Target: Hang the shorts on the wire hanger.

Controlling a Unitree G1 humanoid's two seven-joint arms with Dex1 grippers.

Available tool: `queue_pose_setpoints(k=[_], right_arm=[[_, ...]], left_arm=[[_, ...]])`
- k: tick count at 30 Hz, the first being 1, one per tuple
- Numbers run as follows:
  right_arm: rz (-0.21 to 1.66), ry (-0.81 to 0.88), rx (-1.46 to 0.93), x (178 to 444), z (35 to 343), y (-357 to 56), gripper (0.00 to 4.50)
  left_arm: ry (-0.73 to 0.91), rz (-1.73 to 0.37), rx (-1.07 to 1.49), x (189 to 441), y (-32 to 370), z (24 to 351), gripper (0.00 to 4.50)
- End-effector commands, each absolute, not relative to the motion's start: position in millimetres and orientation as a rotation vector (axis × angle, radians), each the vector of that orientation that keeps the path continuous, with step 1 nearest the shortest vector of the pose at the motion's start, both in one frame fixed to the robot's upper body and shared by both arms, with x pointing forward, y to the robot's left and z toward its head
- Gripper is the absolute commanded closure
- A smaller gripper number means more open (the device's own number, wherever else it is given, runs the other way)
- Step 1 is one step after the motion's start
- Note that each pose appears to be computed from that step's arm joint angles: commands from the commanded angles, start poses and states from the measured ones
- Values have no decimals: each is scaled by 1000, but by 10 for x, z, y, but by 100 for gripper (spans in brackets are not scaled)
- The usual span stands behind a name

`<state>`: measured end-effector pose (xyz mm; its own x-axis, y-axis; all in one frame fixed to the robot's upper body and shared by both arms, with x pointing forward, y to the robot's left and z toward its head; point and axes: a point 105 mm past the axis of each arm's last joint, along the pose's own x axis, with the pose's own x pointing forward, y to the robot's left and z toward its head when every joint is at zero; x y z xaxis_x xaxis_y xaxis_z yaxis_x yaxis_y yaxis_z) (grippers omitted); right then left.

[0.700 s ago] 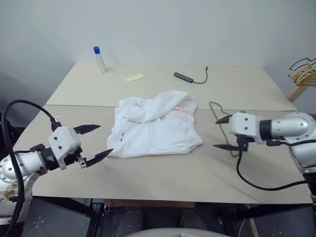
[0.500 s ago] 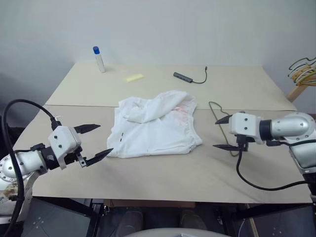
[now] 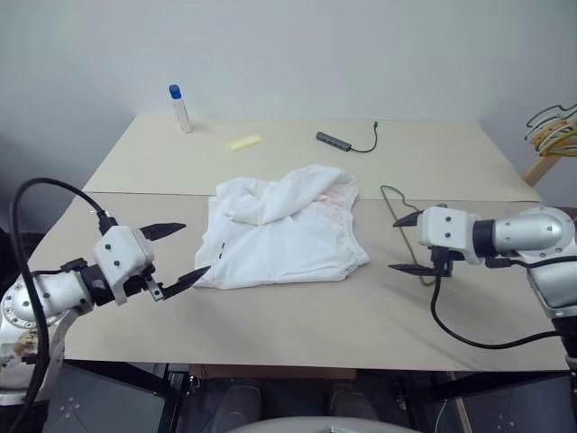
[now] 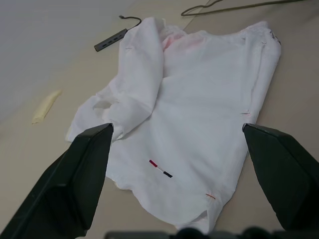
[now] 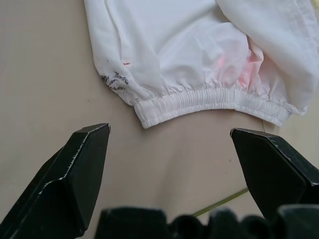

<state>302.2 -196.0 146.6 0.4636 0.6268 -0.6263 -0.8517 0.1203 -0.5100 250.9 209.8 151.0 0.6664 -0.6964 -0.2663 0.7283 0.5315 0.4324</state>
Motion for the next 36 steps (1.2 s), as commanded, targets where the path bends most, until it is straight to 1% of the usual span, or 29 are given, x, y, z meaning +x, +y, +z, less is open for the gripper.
queue_pose_setpoints(k=[1, 4, 7, 10, 15, 19, 22, 25, 26, 27, 32, 35, 36], right_arm=[[1067, 231, -971, 3071, 1611, -1944, 2], [1059, 233, -973, 3044, 1615, -1957, 2], [1052, 243, -962, 2998, 1583, -1958, 2], [1056, 252, -956, 2946, 1541, -1934, 2], [1045, 266, -933, 2936, 1536, -1899, 2], [1041, 277, -928, 2903, 1539, -1884, 2], [1035, 292, -924, 2876, 1527, -1894, 0], [1024, 297, -917, 2852, 1519, -1899, 0], [1020, 298, -917, 2850, 1518, -1899, 0], [1018, 298, -916, 2846, 1518, -1897, 0], [1010, 295, -914, 2855, 1521, -1882, 0], [1027, 252, -945, 2871, 1515, -1806, 0], [1038, 242, -968, 2874, 1489, -1776, 0]], left_arm=[[53, -900, 578, 2516, 2037, 1548, 0], [84, -941, 587, 2520, 1973, 1473, 0], [153, -980, 653, 2541, 2003, 1348, 0], [289, -1047, 707, 2558, 2101, 1172, 0], [391, -1092, 687, 2715, 2186, 914, 0], [475, -1143, 700, 2783, 2222, 712, 0], [551, -1184, 718, 2774, 2264, 618, 56], [539, -1178, 716, 2840, 2255, 586, 135], [536, -1179, 719, 2854, 2252, 577, 173], [536, -1179, 731, 2864, 2254, 564, 194], [523, -1174, 733, 2910, 2239, 558, 352], [504, -1173, 743, 2925, 2238, 589, 446], [498, -1175, 744, 2924, 2239, 601, 449]])
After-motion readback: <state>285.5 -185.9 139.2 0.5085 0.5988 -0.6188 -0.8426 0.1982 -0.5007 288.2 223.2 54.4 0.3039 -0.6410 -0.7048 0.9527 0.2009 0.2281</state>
